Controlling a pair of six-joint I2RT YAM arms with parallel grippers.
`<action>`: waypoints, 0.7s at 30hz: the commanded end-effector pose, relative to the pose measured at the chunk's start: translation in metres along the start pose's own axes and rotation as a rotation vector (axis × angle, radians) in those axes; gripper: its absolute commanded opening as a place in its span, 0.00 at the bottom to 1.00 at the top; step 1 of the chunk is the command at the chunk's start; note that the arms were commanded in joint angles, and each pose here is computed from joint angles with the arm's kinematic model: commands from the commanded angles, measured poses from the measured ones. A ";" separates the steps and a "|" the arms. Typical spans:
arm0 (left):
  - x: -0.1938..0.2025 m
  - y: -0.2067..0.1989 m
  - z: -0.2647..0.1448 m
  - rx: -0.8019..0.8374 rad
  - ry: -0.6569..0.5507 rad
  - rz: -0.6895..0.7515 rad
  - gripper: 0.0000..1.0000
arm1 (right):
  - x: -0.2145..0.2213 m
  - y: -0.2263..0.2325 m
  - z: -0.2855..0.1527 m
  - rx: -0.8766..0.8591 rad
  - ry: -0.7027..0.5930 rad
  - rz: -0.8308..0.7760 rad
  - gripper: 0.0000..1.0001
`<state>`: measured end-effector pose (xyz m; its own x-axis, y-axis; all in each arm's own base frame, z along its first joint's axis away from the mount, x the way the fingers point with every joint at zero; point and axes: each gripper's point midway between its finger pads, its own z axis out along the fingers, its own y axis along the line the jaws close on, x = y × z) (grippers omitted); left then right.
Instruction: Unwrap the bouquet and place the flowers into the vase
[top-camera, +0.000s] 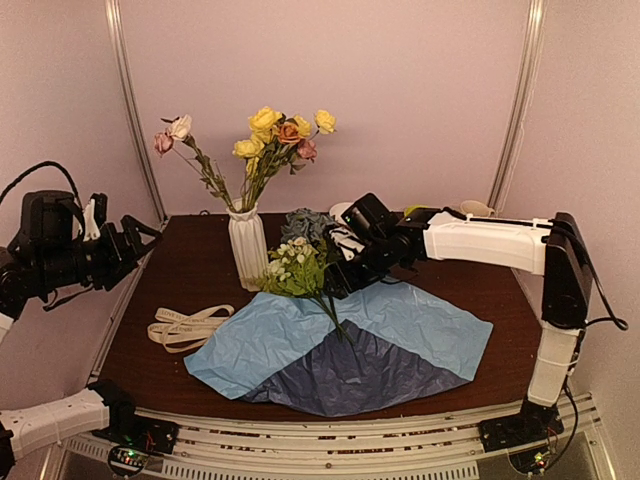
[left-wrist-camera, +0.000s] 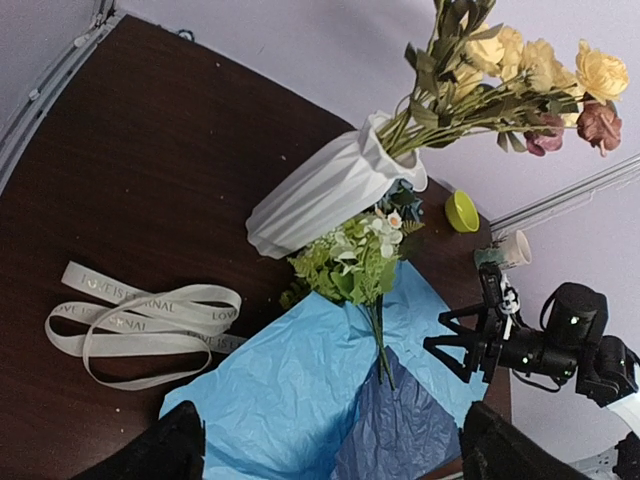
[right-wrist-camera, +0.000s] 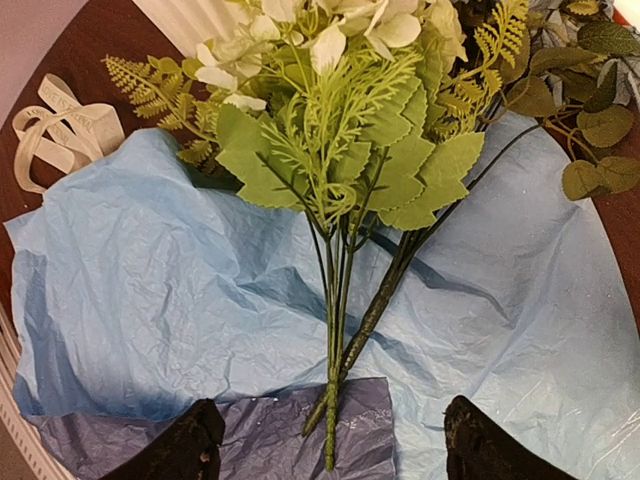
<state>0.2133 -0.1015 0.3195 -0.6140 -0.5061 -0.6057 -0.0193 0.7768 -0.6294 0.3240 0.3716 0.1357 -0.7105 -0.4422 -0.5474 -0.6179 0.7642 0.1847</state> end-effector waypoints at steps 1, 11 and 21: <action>0.023 0.009 0.000 -0.006 0.087 -0.054 0.90 | -0.001 -0.005 0.010 0.052 0.049 -0.034 0.75; 0.027 0.011 -0.006 0.011 0.081 -0.092 0.87 | -0.005 -0.003 0.058 0.050 0.122 0.009 0.56; 0.031 0.013 -0.008 0.018 0.089 -0.094 0.85 | -0.004 -0.006 0.092 0.065 0.140 0.066 0.32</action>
<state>0.1908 -0.1015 0.2976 -0.6667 -0.5412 -0.5125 -0.0726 0.7315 -0.6779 0.3584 0.4056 0.0651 -0.7770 -0.4693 -0.4196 -0.5715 0.8053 0.1576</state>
